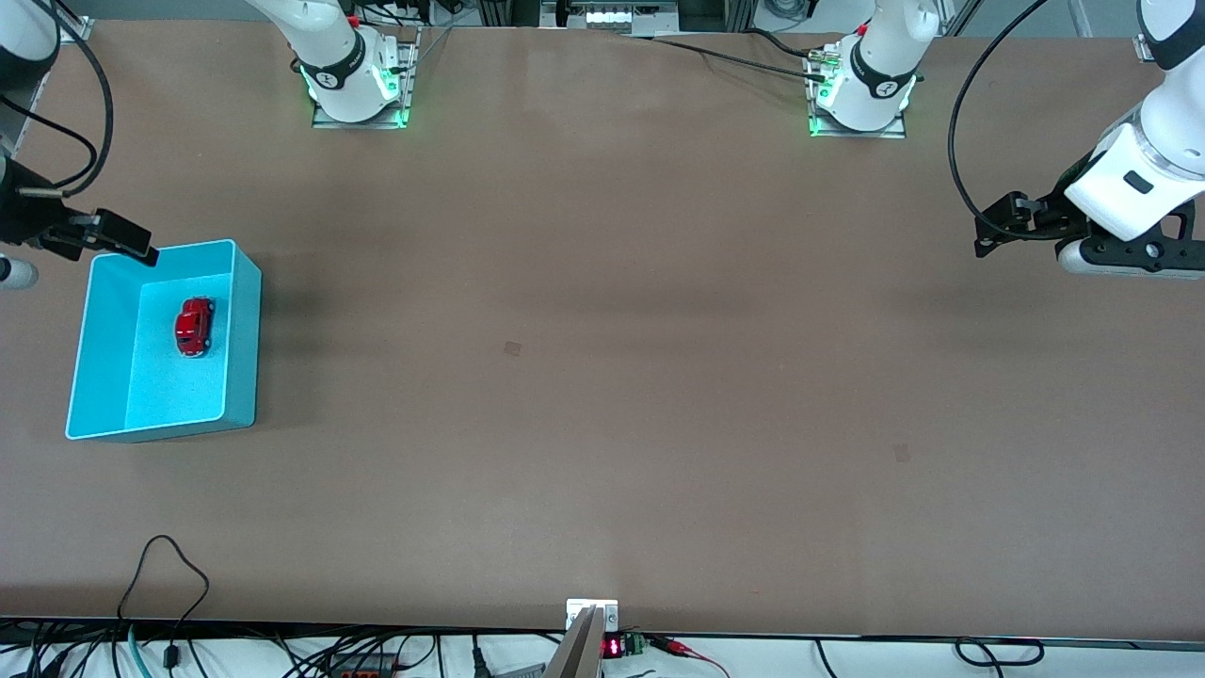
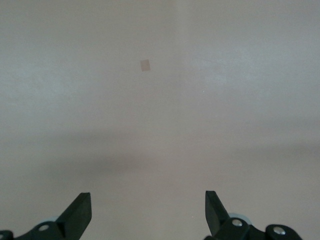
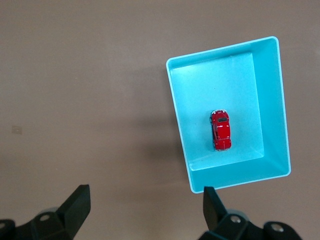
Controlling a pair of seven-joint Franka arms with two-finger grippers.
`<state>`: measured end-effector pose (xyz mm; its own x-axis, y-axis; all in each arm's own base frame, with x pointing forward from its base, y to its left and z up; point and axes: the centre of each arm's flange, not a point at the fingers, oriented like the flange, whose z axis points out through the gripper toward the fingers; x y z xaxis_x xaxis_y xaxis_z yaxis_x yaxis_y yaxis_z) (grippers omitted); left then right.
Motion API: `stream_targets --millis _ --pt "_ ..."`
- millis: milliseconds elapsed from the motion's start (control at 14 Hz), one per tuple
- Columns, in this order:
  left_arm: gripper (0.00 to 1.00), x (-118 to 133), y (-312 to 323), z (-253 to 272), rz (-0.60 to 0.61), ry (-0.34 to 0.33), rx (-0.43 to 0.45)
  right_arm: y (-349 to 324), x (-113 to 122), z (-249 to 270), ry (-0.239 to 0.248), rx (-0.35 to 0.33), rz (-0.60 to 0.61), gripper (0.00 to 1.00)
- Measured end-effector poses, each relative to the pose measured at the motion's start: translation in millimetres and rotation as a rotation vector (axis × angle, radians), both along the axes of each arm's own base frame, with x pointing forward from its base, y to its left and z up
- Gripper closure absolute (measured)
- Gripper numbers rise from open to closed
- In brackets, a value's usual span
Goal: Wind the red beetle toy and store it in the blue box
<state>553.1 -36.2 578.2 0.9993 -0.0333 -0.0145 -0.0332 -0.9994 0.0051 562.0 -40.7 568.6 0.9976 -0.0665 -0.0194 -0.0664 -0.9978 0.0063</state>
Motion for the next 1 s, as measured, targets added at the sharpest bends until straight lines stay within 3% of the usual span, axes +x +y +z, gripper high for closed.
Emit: stream_targets --millis 1000 --pt "0.0 -0.3 0.0 -0.2 0.0 0.003 0.0 1.8 -10.1 8.7 0.015 0.006 0.007 0.0"
